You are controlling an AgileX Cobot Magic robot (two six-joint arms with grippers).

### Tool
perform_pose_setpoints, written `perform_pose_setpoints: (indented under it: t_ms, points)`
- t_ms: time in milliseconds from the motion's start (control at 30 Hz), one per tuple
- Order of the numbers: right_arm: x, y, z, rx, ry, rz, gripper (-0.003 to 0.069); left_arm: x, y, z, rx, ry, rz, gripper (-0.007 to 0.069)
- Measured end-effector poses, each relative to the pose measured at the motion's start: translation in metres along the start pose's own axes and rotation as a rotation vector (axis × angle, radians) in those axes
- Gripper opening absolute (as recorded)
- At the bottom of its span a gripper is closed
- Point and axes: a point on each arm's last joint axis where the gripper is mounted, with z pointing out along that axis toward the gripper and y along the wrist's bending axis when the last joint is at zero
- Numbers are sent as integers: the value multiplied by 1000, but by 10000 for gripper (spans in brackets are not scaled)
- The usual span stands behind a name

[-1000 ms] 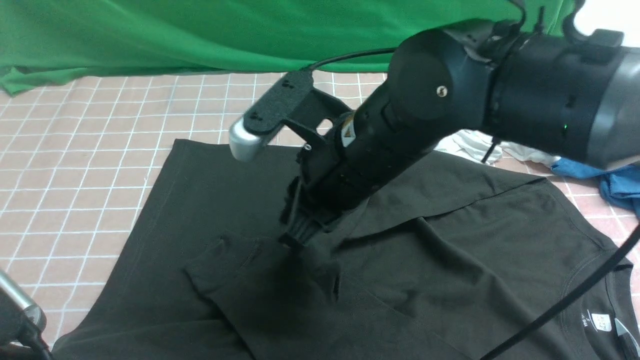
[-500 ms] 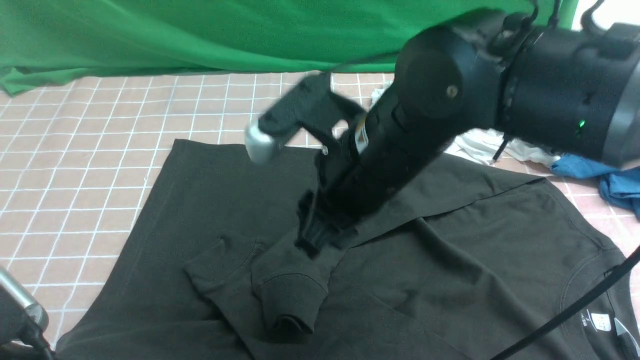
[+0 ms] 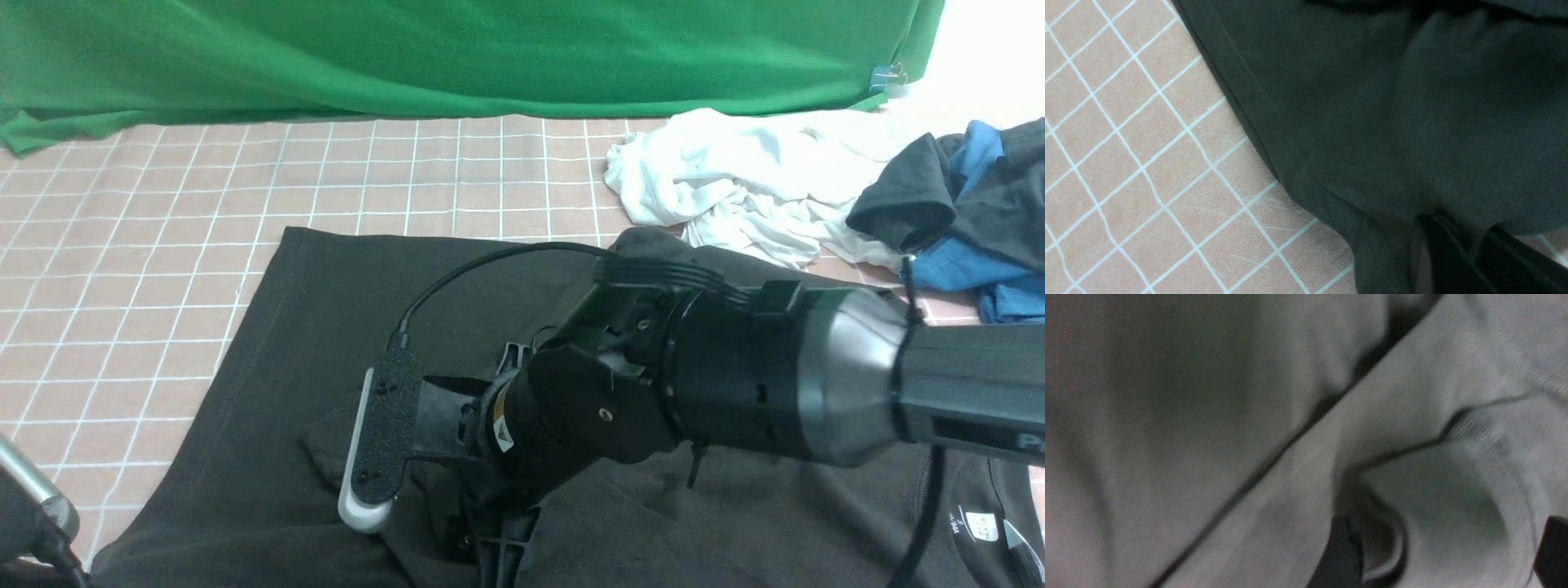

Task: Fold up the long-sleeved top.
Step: Use the right arm to drag and drop the cuff onto the cuffclosest to the right arm

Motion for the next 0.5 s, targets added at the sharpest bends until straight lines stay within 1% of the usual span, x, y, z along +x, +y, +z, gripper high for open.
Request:
perform_pose_setpoints:
  t_ms: [100, 233, 300, 333, 400, 433, 467, 500]
  points:
    - [0, -1, 14, 10, -6, 13, 593, 0, 0, 0, 0, 0, 0, 37]
    - [6, -1, 28, 13, 44, -26, 576, 0, 0, 0, 0, 0, 0, 37]
    - [10, -1, 31, 14, 78, -53, 526, 0, 0, 0, 0, 0, 0, 37]
    - [11, -1, 31, 14, 91, -63, 467, 0, 0, 0, 0, 0, 0, 37]
    - [11, -1, 31, 14, 95, -65, 422, 0, 0, 0, 0, 0, 0, 37]
    - [12, -1, 31, 14, 101, -69, 340, 0, 0, 0, 0, 0, 0, 37]
    - [12, -1, 31, 13, 102, -69, 330, 0, 0, 0, 0, 0, 0, 37]
    - [12, -1, 31, 14, 105, -77, 253, 0, 0, 0, 0, 0, 0, 37]
